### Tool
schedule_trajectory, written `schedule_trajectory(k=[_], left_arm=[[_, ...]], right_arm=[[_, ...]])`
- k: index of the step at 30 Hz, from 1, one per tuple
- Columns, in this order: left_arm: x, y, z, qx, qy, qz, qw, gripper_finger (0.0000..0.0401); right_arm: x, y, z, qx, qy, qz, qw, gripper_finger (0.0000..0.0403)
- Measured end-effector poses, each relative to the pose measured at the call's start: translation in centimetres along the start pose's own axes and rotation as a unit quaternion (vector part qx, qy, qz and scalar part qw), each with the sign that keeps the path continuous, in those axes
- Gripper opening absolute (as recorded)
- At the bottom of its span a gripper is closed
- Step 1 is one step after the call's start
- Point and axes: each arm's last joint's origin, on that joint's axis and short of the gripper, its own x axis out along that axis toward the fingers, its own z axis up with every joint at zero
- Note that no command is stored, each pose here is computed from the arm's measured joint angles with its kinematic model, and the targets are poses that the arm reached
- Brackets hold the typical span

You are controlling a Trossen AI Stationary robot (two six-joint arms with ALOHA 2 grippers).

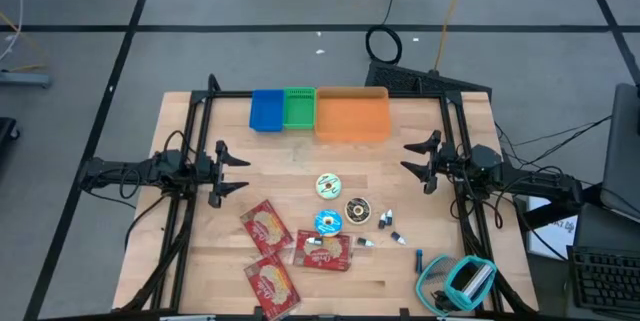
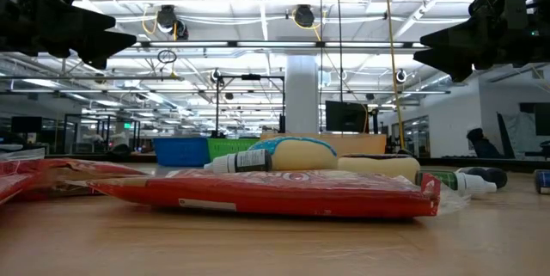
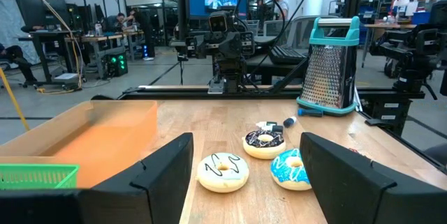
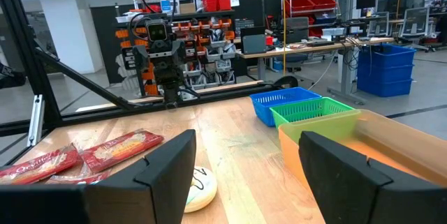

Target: Pick & Place Food Item

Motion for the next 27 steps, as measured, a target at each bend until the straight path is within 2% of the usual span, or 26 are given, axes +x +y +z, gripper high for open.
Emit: schedule_trajectory(k=[15, 20, 27], left_arm=[[0.00, 0.00, 0.00, 0.000, 0.000, 0.000, 1.000, 0.0267], [0.00, 0.00, 0.00, 0.000, 0.000, 0.000, 1.000, 0.0267], [0.00, 0.00, 0.00, 0.000, 0.000, 0.000, 1.000, 0.0267]], right_arm=[[0.00, 0.00, 0.01, -0.001, 0.000, 0.000, 1.000, 0.0242], [0.00, 0.01, 0.08, -0.042, -0.004, 0.000, 0.999, 0.0242], [0.00, 0.01, 0.08, -0.038, -0.004, 0.000, 0.999, 0.0242]])
